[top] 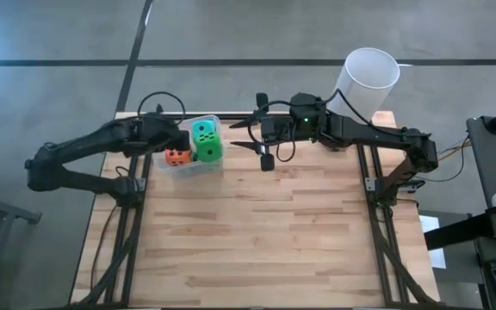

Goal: Pick & Place Dice
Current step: Put the small black dice into the transparent bin, then put the small yellow dice into the transparent bin

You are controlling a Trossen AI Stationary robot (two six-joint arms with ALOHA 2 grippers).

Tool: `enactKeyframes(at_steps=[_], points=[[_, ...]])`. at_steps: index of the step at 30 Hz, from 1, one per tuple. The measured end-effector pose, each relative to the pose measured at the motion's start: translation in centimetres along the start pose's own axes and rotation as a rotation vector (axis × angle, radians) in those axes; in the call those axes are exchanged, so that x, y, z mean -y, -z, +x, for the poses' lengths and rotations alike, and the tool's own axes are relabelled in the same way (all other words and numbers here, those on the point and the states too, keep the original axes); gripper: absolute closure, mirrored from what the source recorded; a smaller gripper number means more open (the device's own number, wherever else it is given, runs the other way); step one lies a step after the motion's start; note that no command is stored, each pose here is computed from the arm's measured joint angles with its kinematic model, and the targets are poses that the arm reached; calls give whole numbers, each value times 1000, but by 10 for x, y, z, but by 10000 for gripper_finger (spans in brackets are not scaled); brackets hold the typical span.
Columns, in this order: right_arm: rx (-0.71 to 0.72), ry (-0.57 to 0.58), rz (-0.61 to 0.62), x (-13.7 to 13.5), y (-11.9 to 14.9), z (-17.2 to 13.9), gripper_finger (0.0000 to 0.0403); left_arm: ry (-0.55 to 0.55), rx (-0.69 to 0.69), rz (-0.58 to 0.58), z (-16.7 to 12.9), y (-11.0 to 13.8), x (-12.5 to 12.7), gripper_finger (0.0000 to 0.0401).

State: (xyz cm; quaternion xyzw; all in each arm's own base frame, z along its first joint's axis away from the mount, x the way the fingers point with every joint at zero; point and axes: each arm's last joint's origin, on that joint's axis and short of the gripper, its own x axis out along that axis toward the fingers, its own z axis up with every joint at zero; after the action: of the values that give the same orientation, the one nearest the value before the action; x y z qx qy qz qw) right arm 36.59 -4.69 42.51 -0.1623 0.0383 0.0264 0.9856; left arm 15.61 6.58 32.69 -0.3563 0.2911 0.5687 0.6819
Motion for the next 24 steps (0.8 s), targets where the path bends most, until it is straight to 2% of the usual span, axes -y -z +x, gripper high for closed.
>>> enactKeyframes(at_steps=[7, 14, 18, 24], points=[[-7, -2, 1, 0, 1, 0, 226, -176, -14, -55, 37, -4, -8, 350], [-8, -3, 2, 0, 1, 0, 223, -193, -4, -59, 48, -9, -11, 345], [-9, -3, 2, 0, 1, 0, 224, -198, -8, -20, 49, -11, -12, 319], [-9, -3, 2, 0, 1, 0, 226, -211, -7, -33, 50, -13, -15, 268]])
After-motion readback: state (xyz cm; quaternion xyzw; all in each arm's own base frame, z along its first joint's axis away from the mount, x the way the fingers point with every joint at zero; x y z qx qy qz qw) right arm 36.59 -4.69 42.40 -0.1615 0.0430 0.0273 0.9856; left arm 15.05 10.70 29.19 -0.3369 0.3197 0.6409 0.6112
